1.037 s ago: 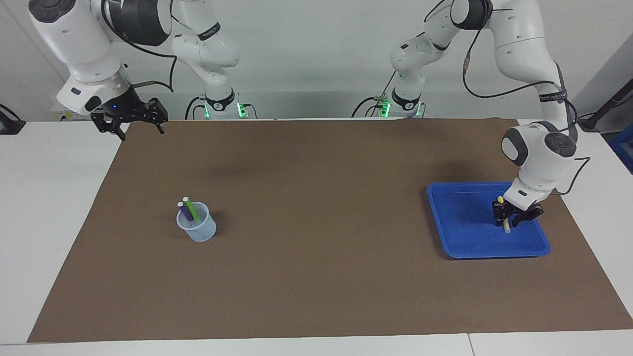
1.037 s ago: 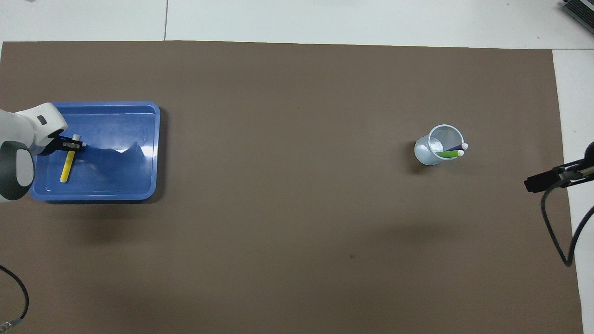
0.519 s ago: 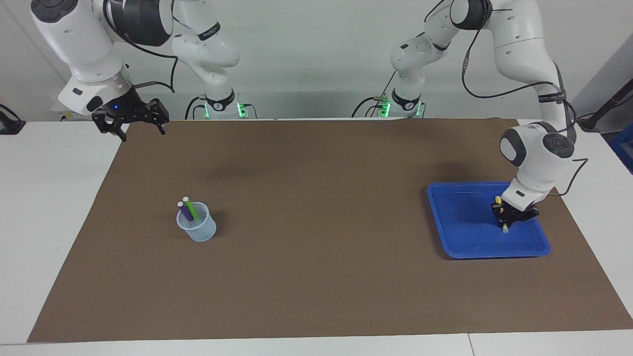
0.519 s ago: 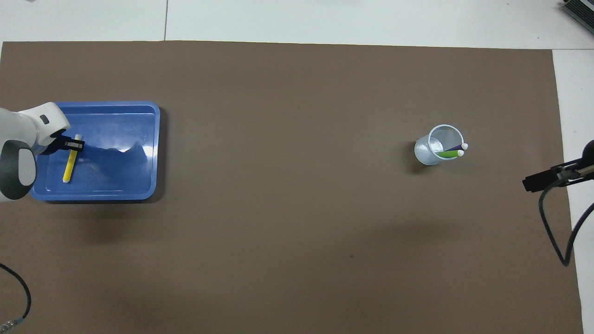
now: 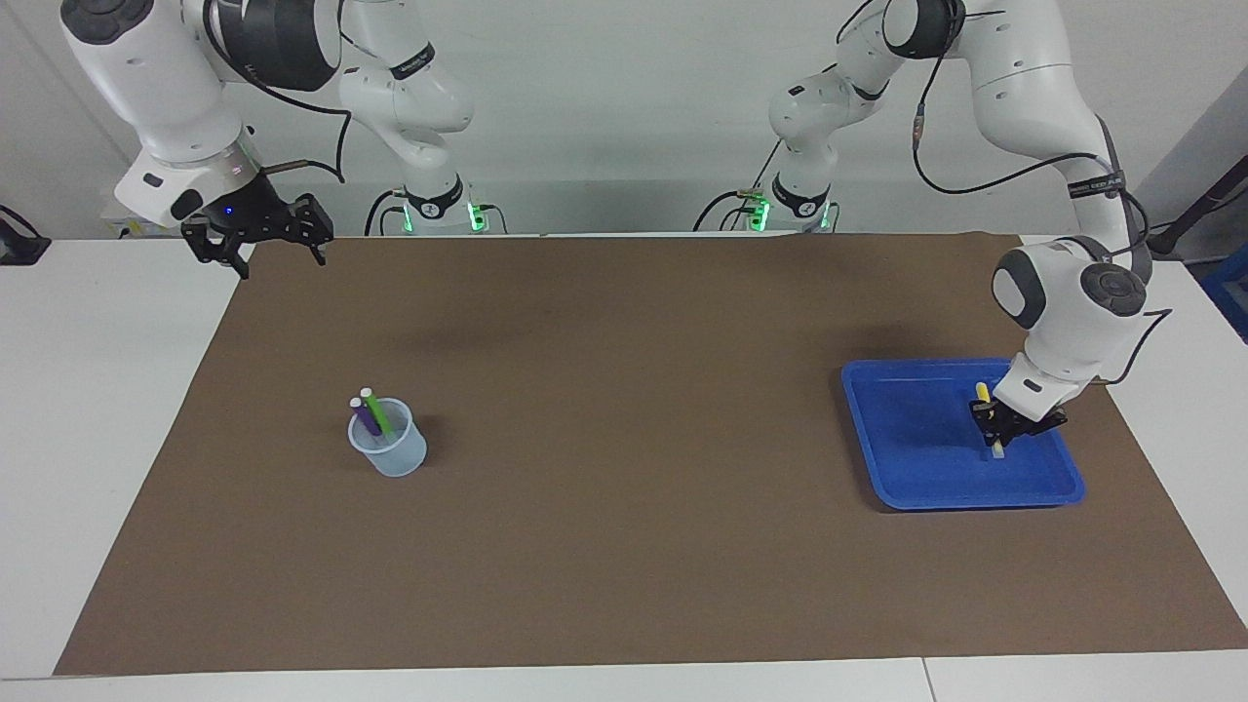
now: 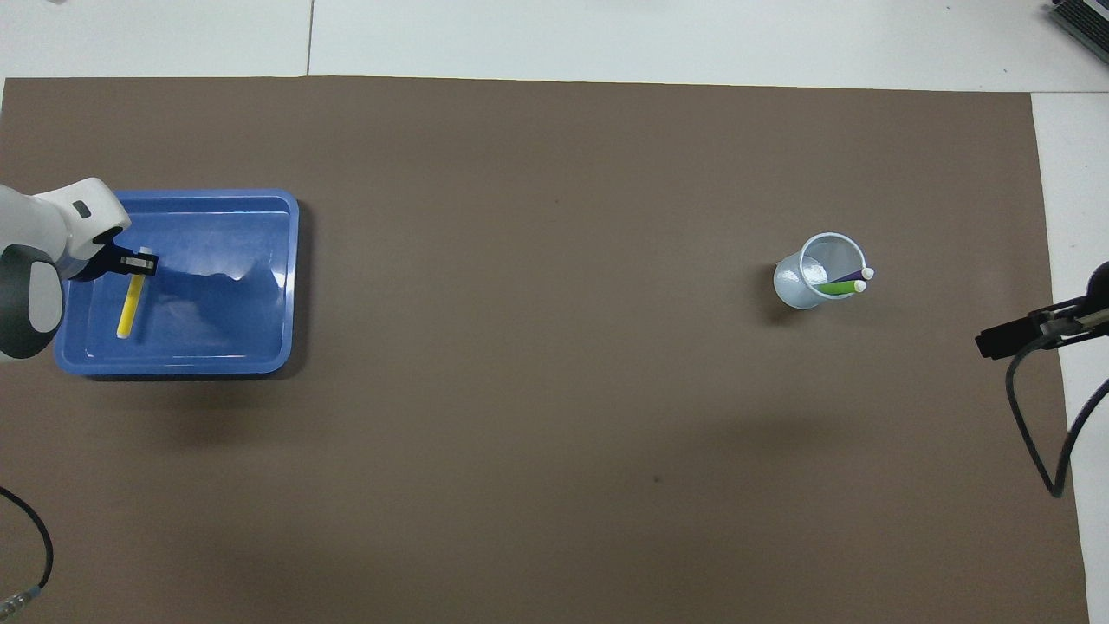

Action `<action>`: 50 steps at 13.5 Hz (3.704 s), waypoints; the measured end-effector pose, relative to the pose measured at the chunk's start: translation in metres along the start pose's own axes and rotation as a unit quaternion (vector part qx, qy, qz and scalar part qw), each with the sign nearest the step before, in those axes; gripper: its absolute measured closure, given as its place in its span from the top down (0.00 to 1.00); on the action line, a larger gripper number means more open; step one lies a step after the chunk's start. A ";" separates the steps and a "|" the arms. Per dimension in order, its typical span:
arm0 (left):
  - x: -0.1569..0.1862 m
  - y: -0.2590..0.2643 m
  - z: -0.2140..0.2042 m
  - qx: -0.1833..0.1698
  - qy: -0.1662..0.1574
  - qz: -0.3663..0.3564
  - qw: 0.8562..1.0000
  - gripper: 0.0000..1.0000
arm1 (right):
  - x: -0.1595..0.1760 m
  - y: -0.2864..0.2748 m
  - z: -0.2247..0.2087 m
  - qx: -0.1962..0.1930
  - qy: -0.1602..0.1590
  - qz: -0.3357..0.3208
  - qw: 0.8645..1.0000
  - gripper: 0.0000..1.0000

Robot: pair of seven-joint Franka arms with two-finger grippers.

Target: Transfer and insert pens with both arms

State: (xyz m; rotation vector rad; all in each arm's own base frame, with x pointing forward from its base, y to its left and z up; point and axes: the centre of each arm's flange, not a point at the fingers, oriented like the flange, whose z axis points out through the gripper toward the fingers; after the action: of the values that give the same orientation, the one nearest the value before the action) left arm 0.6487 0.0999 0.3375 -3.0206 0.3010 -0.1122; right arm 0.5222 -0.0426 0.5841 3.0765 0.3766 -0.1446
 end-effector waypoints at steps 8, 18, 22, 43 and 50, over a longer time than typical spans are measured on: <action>0.041 0.074 -0.070 -0.068 -0.021 -0.228 0.971 0.17 | 0.000 0.000 0.003 0.007 -0.001 0.002 1.000 1.00; 0.038 0.263 -0.172 -0.170 -0.125 -0.586 0.783 0.17 | -0.002 -0.005 0.014 0.108 0.020 0.023 0.994 1.00; 0.032 0.363 -0.199 -0.191 -0.124 -0.652 0.723 0.17 | 0.013 -0.039 0.023 0.239 0.062 0.074 0.966 1.00; -0.030 0.572 -0.253 -0.297 -0.148 -0.726 0.603 0.17 | 0.058 -0.158 0.014 0.330 0.126 0.114 0.929 0.78; -0.033 0.579 -0.254 -0.300 -0.148 -0.722 0.605 0.17 | 0.057 -0.148 0.014 0.329 0.128 0.123 0.927 0.62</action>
State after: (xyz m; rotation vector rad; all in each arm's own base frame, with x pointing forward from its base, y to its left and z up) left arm 0.4837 -0.4825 0.5229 -2.6767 -2.5240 0.4519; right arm 0.5405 0.1139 0.5602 3.7841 -0.0894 0.1860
